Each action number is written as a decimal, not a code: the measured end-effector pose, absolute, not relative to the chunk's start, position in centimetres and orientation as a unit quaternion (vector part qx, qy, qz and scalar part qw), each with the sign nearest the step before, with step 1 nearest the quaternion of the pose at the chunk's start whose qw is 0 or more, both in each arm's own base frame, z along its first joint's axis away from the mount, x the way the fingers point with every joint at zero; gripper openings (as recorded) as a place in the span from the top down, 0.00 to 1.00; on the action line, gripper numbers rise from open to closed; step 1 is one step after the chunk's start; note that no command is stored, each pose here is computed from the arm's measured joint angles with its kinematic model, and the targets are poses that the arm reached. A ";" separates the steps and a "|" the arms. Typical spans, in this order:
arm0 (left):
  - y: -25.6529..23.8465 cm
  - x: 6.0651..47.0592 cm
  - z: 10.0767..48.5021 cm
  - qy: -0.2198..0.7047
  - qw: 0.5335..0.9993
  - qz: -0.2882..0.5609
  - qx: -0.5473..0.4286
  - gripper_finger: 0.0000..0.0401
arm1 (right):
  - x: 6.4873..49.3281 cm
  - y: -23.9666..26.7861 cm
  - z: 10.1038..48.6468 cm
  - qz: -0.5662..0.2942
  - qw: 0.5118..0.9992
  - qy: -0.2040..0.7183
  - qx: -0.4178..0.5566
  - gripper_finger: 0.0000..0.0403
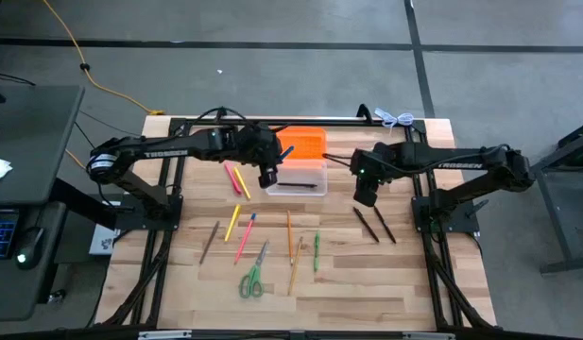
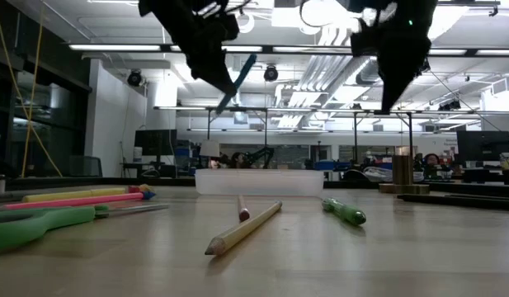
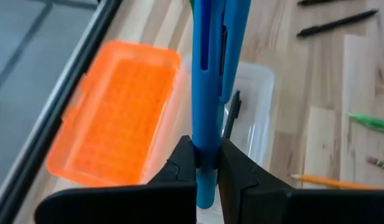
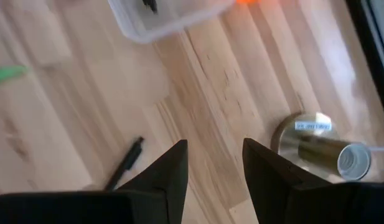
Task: Pick & place school supplies into a supply box
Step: Put the blue pen into the transparent supply box
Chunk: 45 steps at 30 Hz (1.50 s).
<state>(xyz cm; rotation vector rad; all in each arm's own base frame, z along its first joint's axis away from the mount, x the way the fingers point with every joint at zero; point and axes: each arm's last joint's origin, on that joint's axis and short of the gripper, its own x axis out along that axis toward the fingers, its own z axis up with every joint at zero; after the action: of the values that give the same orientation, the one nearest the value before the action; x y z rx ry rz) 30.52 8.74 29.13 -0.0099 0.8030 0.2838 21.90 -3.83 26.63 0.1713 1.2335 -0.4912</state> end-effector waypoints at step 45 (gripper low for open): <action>11.7 38.2 21.6 0.608 0.792 0.053 0.029 0.87 | 12.2 -2.4 22.6 -0.207 0.948 0.141 0.197 0.68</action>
<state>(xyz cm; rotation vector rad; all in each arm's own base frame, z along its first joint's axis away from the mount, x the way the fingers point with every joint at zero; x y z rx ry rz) 38.24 11.73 21.60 0.0615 1.3077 0.1139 12.24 -2.38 22.61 0.4008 0.2874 -0.4219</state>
